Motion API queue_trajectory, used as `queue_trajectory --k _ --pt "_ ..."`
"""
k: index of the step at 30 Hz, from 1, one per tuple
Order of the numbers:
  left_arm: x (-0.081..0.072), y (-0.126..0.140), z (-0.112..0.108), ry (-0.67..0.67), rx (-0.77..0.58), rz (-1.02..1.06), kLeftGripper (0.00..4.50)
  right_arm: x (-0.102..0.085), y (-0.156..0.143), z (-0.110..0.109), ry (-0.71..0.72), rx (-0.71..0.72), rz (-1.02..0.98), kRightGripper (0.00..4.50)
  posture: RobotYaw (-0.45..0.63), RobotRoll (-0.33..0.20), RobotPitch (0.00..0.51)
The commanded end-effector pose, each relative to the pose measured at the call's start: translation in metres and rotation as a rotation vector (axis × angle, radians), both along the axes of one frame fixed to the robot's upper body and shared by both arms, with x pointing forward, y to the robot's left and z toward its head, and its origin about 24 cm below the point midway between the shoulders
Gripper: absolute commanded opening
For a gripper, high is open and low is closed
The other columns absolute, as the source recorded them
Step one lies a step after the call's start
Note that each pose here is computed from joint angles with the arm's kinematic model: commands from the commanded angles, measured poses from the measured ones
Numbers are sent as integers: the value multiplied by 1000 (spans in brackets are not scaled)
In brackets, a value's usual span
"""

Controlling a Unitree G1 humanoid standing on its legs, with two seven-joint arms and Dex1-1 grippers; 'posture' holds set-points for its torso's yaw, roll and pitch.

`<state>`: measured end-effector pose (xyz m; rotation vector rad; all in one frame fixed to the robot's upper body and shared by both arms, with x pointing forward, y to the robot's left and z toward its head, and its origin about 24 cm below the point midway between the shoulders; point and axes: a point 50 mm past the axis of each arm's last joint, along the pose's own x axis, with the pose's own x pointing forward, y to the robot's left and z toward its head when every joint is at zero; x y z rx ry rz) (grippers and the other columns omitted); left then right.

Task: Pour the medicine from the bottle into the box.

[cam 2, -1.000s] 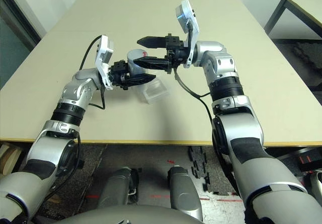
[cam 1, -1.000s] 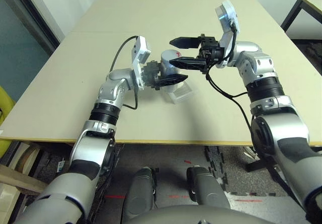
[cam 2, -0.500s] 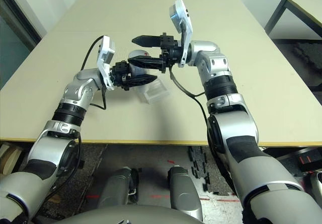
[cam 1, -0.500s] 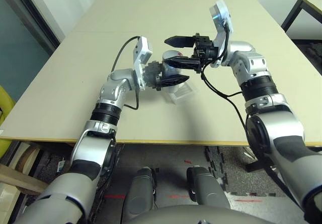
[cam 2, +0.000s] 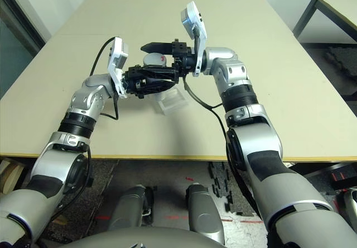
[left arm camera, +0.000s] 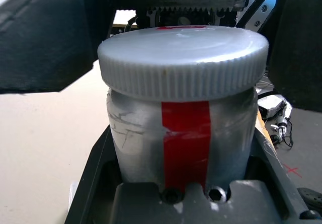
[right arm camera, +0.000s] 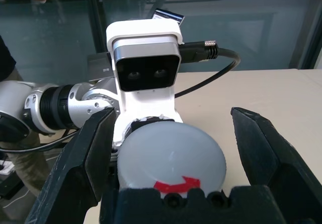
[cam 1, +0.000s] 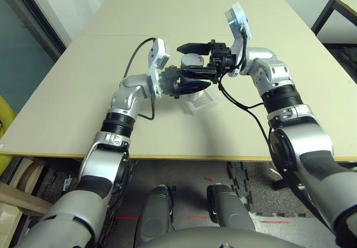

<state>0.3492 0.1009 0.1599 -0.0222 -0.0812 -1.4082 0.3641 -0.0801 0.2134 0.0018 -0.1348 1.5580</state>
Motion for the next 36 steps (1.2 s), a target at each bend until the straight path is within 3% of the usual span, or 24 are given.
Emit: queue_trajectory --k 1,17,36 --pt "-1 -3 3 -16 16 -14 2642 2 3 3 -15 -8 -13 4500 -162 0 75" --pt "-4 3 5 -7 -5 -28 2642 12 -18 -5 47 -6 -103 4500 -161 0 77" --pt "-6 12 9 -2 -17 -8 2642 19 -78 -14 98 -19 -305 4500 -157 0 80"
